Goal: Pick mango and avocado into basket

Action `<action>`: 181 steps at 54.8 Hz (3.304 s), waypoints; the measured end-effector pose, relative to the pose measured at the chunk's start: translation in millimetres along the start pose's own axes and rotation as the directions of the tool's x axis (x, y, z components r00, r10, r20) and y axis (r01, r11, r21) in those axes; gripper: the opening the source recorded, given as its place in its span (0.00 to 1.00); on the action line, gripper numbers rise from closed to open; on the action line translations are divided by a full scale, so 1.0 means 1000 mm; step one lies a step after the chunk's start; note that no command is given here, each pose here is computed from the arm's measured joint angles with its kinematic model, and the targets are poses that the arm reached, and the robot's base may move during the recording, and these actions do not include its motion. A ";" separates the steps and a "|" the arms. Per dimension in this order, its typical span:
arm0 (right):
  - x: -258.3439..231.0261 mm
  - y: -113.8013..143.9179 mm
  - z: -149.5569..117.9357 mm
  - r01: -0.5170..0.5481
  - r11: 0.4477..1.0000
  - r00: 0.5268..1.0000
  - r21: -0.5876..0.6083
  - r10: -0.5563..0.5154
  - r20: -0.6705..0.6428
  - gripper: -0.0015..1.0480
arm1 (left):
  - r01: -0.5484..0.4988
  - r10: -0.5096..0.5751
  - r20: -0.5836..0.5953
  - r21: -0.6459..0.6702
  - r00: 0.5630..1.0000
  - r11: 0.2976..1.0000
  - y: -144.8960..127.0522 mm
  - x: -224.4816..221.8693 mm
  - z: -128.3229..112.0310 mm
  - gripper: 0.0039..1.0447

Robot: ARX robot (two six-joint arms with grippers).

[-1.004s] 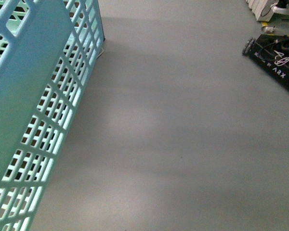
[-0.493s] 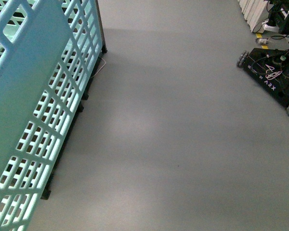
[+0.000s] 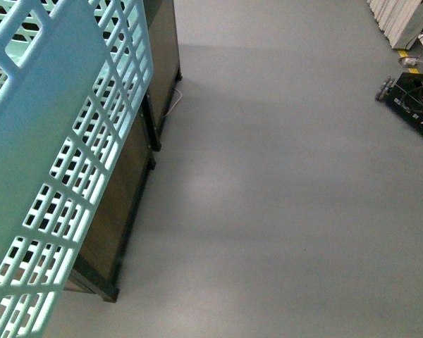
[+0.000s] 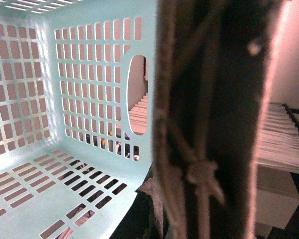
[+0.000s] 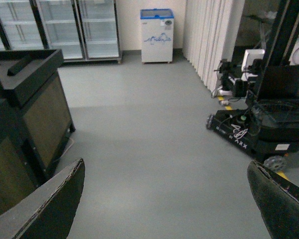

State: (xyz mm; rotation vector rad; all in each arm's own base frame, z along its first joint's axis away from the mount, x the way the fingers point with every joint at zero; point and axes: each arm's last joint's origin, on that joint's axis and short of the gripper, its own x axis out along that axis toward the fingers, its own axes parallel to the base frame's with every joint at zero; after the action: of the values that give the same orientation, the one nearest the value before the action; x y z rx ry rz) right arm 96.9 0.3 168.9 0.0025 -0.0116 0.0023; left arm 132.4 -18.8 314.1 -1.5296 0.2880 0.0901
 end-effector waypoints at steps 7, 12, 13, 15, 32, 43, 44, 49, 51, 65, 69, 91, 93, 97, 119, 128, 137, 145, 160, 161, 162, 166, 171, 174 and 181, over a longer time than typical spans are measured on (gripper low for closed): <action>0.000 0.000 0.000 -0.002 1.000 1.000 0.000 0.002 0.000 0.92 | 0.000 0.000 0.001 0.001 1.000 1.000 0.000 0.000 0.000 0.03; 0.000 0.000 0.000 0.000 1.000 1.000 0.000 0.000 0.001 0.92 | 0.000 0.000 0.001 0.000 1.000 1.000 0.000 0.000 0.000 0.03; 0.000 0.000 0.000 0.000 1.000 1.000 0.000 0.000 0.001 0.92 | 0.000 0.000 0.000 0.000 1.000 1.000 0.000 0.000 0.000 0.03; 0.000 0.000 0.000 0.000 1.000 1.000 0.000 0.000 0.001 0.92 | 0.000 0.000 0.000 0.000 1.000 1.000 0.000 0.000 0.000 0.03; 0.000 0.000 0.000 0.002 1.000 1.000 0.000 -0.002 0.002 0.92 | 0.000 0.000 0.001 0.000 1.000 1.000 0.000 0.000 0.000 0.03; 0.000 0.000 0.000 0.003 1.000 1.000 0.000 -0.003 0.002 0.92 | 0.001 -0.001 0.001 0.000 1.000 1.000 0.000 0.000 0.000 0.03; 0.000 0.000 0.000 0.002 1.000 1.000 0.000 -0.002 0.002 0.92 | 0.001 -0.001 0.001 0.000 1.000 1.000 0.000 0.000 0.000 0.03; 0.000 0.000 0.000 0.002 1.000 1.000 0.000 -0.002 0.001 0.92 | 0.000 0.000 0.001 0.000 1.000 1.000 0.000 0.000 0.000 0.03; 0.000 0.000 0.000 0.001 1.000 1.000 0.000 -0.001 0.002 0.92 | 0.000 0.000 0.001 0.000 1.000 1.000 0.000 0.000 0.000 0.03; 0.000 0.000 0.000 0.003 1.000 1.000 0.000 -0.003 0.001 0.92 | 0.000 0.000 0.000 0.001 1.000 1.000 0.000 0.000 0.000 0.03; 0.000 0.000 0.000 -0.001 1.000 1.000 0.000 0.001 0.001 0.92 | 0.000 0.000 0.001 0.000 1.000 1.000 0.000 0.000 0.000 0.03; 0.000 0.000 0.000 0.002 1.000 1.000 0.000 -0.002 0.000 0.92 | 0.000 0.000 0.001 0.001 1.000 1.000 0.000 0.000 0.000 0.03; 0.000 0.000 0.000 0.002 1.000 1.000 0.000 -0.002 0.002 0.92 | 0.000 0.000 0.001 0.001 1.000 1.000 0.000 0.000 0.000 0.03; 0.000 0.000 0.000 0.001 1.000 1.000 0.000 -0.001 0.001 0.92 | 0.000 0.000 0.001 0.000 1.000 1.000 0.000 0.000 0.000 0.03; 0.000 0.000 0.000 0.003 1.000 1.000 0.000 -0.003 0.001 0.92 | 0.002 -0.002 0.001 0.000 1.000 1.000 0.000 0.000 0.000 0.03; 0.000 0.000 0.000 0.002 1.000 1.000 0.000 -0.002 0.002 0.92 | 0.002 -0.002 0.001 0.000 1.000 1.000 0.000 0.000 0.000 0.03; 0.000 0.000 0.000 0.002 1.000 1.000 0.000 -0.002 0.002 0.92 | 0.003 -0.003 0.003 0.002 1.000 1.000 0.000 -0.001 0.000 0.03; 0.000 0.000 0.000 0.002 1.000 1.000 0.000 -0.002 0.001 0.92 | 0.004 -0.004 0.002 0.002 1.000 1.000 0.000 -0.001 0.000 0.03; 0.000 0.000 0.000 0.002 1.000 1.000 0.000 -0.002 0.001 0.92 | 0.001 -0.001 0.000 0.002 1.000 1.000 0.000 0.000 0.000 0.03; 0.000 0.000 0.000 0.003 1.000 1.000 0.000 -0.003 0.001 0.92 | 0.001 -0.001 0.000 0.002 1.000 1.000 0.000 0.000 0.000 0.03; 0.000 0.000 0.000 0.002 1.000 1.000 0.000 -0.002 0.001 0.92 | 0.001 -0.001 0.001 0.002 1.000 1.000 0.000 0.000 0.000 0.03; 0.000 0.000 0.000 0.002 1.000 1.000 0.000 -0.002 0.003 0.92 | 0.003 -0.003 0.001 0.002 1.000 1.000 0.000 -0.001 0.000 0.03; 0.000 0.000 0.000 -0.002 1.000 1.000 0.000 0.002 0.002 0.92 | 0.003 -0.003 0.003 0.002 1.000 1.000 0.000 -0.001 0.000 0.03; 0.000 0.000 0.000 0.002 1.000 1.000 0.000 -0.002 0.002 0.92 | 0.002 -0.002 0.001 0.002 1.000 1.000 0.000 0.000 0.000 0.03; 0.000 0.000 0.000 0.002 1.000 1.000 0.000 -0.002 0.001 0.92 | 0.001 -0.001 0.002 0.002 1.000 1.000 0.000 0.000 0.000 0.03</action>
State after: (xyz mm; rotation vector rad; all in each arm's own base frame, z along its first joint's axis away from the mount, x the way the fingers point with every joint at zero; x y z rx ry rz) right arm 96.8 0.1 169.0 0.0029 -0.0124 0.0000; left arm 132.2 -18.6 314.2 -1.5276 0.2851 0.0904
